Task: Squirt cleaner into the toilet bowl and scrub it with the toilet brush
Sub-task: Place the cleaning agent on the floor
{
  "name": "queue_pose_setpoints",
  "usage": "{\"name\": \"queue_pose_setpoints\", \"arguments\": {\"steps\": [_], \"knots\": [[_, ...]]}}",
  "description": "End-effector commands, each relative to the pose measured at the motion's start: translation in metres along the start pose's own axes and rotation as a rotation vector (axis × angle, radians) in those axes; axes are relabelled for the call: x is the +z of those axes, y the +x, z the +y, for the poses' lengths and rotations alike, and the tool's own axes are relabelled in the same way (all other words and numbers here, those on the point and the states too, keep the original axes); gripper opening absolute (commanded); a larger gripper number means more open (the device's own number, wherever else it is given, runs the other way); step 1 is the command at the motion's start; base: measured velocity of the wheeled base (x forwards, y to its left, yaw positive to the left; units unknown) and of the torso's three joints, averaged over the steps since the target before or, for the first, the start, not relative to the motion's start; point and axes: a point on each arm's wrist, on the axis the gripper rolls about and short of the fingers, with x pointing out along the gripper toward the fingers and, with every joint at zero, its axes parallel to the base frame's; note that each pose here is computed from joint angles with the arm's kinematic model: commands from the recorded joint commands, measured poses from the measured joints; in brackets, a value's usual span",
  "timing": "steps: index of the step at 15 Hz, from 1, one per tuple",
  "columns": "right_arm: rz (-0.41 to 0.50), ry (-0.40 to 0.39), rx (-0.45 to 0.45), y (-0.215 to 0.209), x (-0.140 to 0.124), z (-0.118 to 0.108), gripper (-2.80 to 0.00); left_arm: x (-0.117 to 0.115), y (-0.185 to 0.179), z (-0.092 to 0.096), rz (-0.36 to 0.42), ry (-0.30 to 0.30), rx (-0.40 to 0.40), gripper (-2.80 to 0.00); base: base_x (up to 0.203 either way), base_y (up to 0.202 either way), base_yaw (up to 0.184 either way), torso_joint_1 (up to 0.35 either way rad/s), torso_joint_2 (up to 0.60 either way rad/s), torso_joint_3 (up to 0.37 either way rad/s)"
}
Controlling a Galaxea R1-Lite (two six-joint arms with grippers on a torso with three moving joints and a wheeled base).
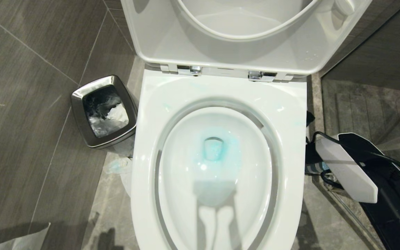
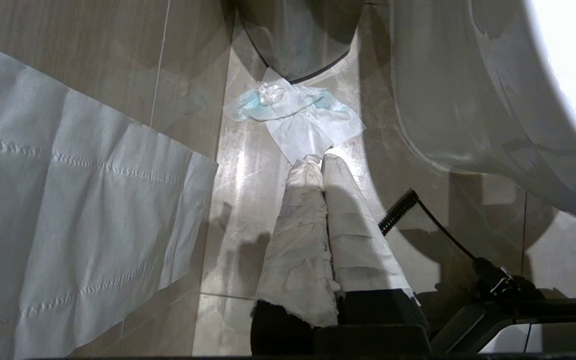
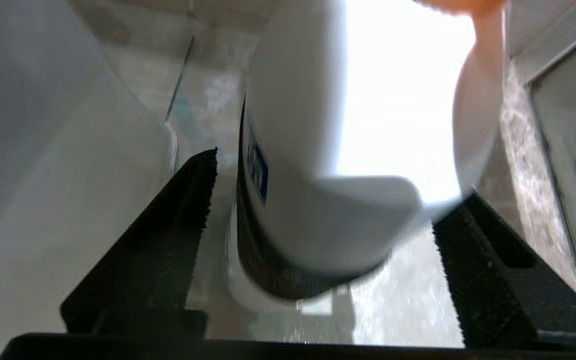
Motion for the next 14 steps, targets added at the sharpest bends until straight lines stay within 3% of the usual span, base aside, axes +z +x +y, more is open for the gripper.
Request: {"name": "queue_pose_setpoints", "arguments": {"steps": [1, 10, 12, 13, 14], "knots": [[0.046, -0.004, 0.008, -0.011, 0.01, -0.005, 0.0, 0.0, 0.0, 0.0, 0.0, 0.0, 0.0, -2.8, 0.0, 0.0, 0.0, 0.0, 0.0, 0.0], [0.171, 0.047, 0.04, -0.088, 0.103, -0.041, 0.0, 0.0, 0.0, 0.0, 0.002, -0.011, 0.005, -2.8, 0.0, 0.0, 0.0, 0.0, 0.0, 0.0], [0.163, 0.058, 0.039, -0.104, 0.123, -0.05, 0.0, 0.0, 0.0, 0.0, 0.002, -0.012, 0.005, -2.8, 0.0, 0.0, 0.0, 0.0, 0.0, 0.0], [0.144, 0.065, 0.038, -0.11, 0.135, -0.055, -2.8, 0.0, 0.0, 0.0, 0.002, -0.01, 0.005, -2.8, 0.0, 0.0, 0.0, 0.0, 0.0, 0.0], [0.13, 0.07, 0.037, -0.117, 0.147, -0.059, -2.8, 0.0, 0.0, 0.0, 0.002, -0.011, 0.005, -2.8, 0.0, 0.0, 0.0, 0.0, 0.0, 0.0]]}}
